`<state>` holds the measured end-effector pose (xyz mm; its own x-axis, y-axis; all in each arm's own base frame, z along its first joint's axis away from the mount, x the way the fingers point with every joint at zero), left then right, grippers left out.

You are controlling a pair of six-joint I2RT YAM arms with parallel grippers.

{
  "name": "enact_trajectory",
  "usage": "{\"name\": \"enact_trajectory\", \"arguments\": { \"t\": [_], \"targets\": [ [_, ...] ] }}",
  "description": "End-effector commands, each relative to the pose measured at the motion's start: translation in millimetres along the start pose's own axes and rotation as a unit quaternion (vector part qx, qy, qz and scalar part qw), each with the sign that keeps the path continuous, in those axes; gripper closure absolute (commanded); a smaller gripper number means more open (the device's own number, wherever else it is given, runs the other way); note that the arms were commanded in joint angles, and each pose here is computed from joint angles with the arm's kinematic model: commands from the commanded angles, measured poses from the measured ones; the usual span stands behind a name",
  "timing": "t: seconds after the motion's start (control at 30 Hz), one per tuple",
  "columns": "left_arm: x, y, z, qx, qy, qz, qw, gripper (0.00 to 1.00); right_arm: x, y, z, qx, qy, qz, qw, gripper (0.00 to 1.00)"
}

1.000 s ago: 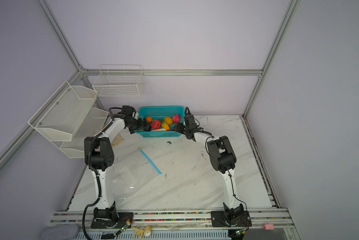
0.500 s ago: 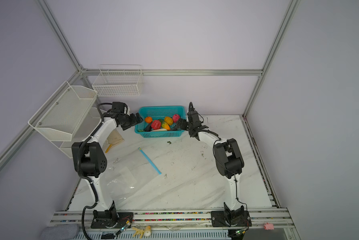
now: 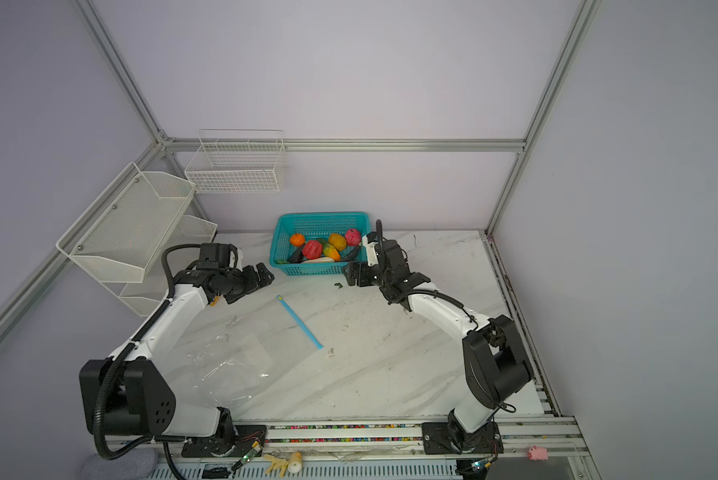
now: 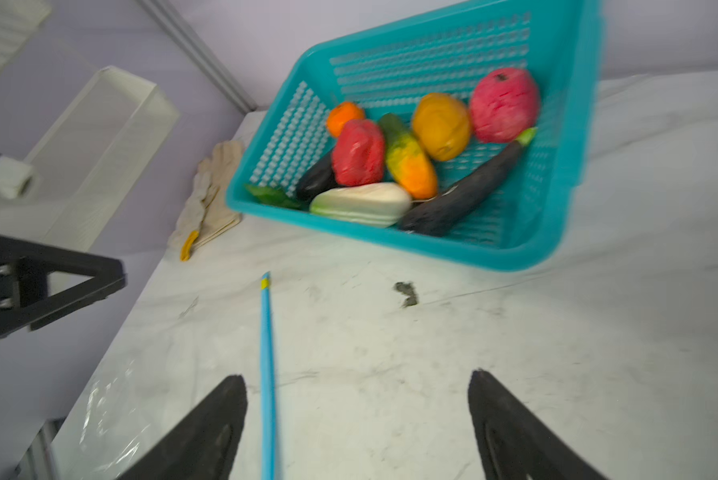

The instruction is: Place the food in the zip-top bag and seal the zipper

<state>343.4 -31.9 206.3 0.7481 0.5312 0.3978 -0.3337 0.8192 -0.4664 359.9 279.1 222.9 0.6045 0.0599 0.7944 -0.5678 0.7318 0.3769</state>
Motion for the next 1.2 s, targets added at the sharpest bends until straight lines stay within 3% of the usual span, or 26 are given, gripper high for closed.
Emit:
{"name": "enact_trajectory", "arguments": {
  "t": [0.0, 0.13, 0.4, 0.73, 1.17],
  "targets": [
    [-41, 9, 2, -0.023, 0.047, 0.025, 0.998, 0.05, -33, 69, -9, 0.140, 0.019, 0.025, 0.990, 0.20],
    [-78, 19, -4, -0.027, 0.096, 0.040, 0.994, 0.11, -65, 111, -40, 0.184, 0.066, 0.059, 0.979, 0.31],
    [-112, 43, -10, -0.017, 0.111, 0.068, 0.991, 0.10, -107, 116, -76, 0.194, 0.129, 0.069, 0.970, 0.37],
    [-112, 52, -40, -0.015, 0.101, 0.086, 0.991, 0.10, -133, 98, -103, 0.161, 0.180, 0.063, 0.968, 0.45],
    [-114, 66, -60, -0.016, 0.115, 0.111, 0.987, 0.07, -146, 74, -115, 0.159, 0.209, 0.017, 0.965, 0.48]
  ]
}}
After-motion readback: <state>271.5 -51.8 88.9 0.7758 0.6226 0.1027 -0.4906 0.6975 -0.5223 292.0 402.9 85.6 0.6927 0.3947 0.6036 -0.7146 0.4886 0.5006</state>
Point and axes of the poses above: each gripper's point midway between its finger pads, its own z axis back along the fingers, its own y axis along the line the jaws close on, x = y × z, the point moved 4 cm from there along z, back along the fingers, and after that the axes turned 7 degrees about z, right-handed, at the moved point
